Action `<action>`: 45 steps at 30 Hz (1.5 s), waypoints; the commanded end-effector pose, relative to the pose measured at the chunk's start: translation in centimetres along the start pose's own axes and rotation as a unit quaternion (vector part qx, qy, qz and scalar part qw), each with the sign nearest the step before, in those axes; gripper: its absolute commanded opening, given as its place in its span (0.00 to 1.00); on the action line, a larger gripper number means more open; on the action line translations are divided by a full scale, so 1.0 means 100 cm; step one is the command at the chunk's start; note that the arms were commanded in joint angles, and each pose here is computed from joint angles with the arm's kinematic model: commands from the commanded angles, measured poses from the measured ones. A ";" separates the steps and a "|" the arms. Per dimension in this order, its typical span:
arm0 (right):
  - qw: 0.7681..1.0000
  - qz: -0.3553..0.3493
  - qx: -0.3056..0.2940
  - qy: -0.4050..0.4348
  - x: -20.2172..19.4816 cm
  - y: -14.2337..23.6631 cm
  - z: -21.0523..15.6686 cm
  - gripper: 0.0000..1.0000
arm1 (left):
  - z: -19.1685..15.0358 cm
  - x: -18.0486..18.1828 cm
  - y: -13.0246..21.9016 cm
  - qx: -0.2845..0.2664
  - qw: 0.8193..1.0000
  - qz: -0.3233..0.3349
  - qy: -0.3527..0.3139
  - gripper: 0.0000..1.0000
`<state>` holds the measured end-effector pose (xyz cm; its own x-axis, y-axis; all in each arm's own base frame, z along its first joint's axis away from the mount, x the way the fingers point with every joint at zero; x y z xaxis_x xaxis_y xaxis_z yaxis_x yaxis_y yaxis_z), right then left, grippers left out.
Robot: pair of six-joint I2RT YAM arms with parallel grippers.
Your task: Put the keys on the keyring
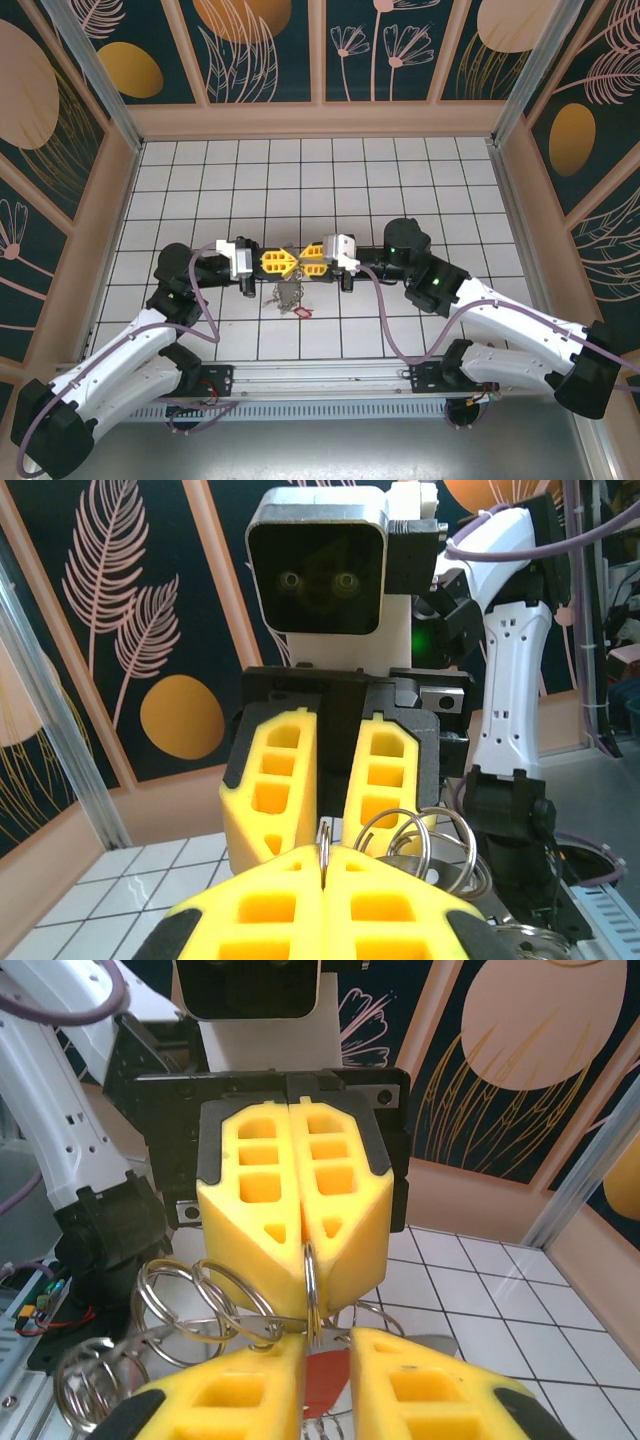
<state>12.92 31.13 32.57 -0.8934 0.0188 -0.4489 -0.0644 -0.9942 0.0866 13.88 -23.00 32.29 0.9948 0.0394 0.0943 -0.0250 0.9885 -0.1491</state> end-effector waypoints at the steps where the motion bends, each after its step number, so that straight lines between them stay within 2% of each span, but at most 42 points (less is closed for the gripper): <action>1: 0.998 -0.003 -0.050 0.037 -0.002 0.009 0.035 0.21 | -0.004 -0.002 -0.001 0.021 1.000 -0.007 -0.006 0.00; 12: 0.998 0.012 -0.056 0.030 0.001 0.005 0.034 0.19 | -0.005 0.002 -0.002 0.011 1.000 -0.001 -0.003 0.00; 19: 0.998 0.010 -0.053 0.028 -0.001 -0.001 0.028 0.01 | -0.006 0.003 -0.003 0.014 1.000 -0.001 0.004 0.00; 21: 0.999 0.006 -0.046 0.030 -0.002 -0.001 0.027 0.00 | -0.007 0.005 -0.002 0.021 1.000 0.011 0.002 0.06; 22: 0.999 0.005 -0.036 0.029 -0.003 -0.001 0.024 0.00 | -0.008 0.006 -0.001 0.030 0.999 0.019 -0.001 0.17; 23: 0.999 0.004 -0.023 0.028 -0.004 -0.001 0.022 0.00 | -0.006 0.008 0.000 0.038 0.999 0.032 -0.012 0.24; 25: 0.999 0.001 0.013 0.030 -0.006 -0.001 0.015 0.00 | -0.010 0.009 0.005 0.068 0.996 0.051 -0.030 0.27; 29: 0.995 -0.004 0.090 0.038 -0.013 0.001 0.002 0.00 | -0.024 0.018 0.016 0.152 0.982 0.102 -0.043 0.29; 32: 0.990 0.008 0.133 0.040 -0.015 -0.001 -0.006 0.00 | -0.042 0.022 0.021 0.230 0.967 0.101 -0.038 0.27; 34: 0.987 0.013 0.152 0.041 -0.015 -0.005 -0.012 0.00 | -0.053 0.026 0.022 0.261 0.960 0.100 -0.029 0.24; 37: 0.985 0.014 0.168 0.042 -0.017 -0.009 -0.019 0.00 | -0.055 0.028 0.019 0.273 0.958 0.086 -0.021 0.22; 42: 0.982 0.020 0.184 0.042 -0.014 -0.013 -0.027 0.00 | -0.046 0.030 0.016 0.258 0.961 0.089 -0.037 0.25; 45: 0.979 0.025 0.196 0.045 -0.011 -0.014 -0.032 0.00 | -0.041 0.029 0.016 0.249 0.963 0.089 -0.047 0.23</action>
<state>15.41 31.84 28.09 -0.8867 -0.0664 -0.4576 -0.1800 -0.8620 0.4739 17.47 -22.02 26.82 0.9652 0.2161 0.1473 -0.2547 0.9042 0.3429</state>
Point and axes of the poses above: each hand's point on the last joint's axis, 136 mm out from that joint toward the fingers, its own y axis back along the fingers, its own x axis along the line the jaws close on, z = x × y, the point moved 3 cm from there along y, back along the fingers, and after that the axes turned 9 degrees about y, right-handed, at the moved point
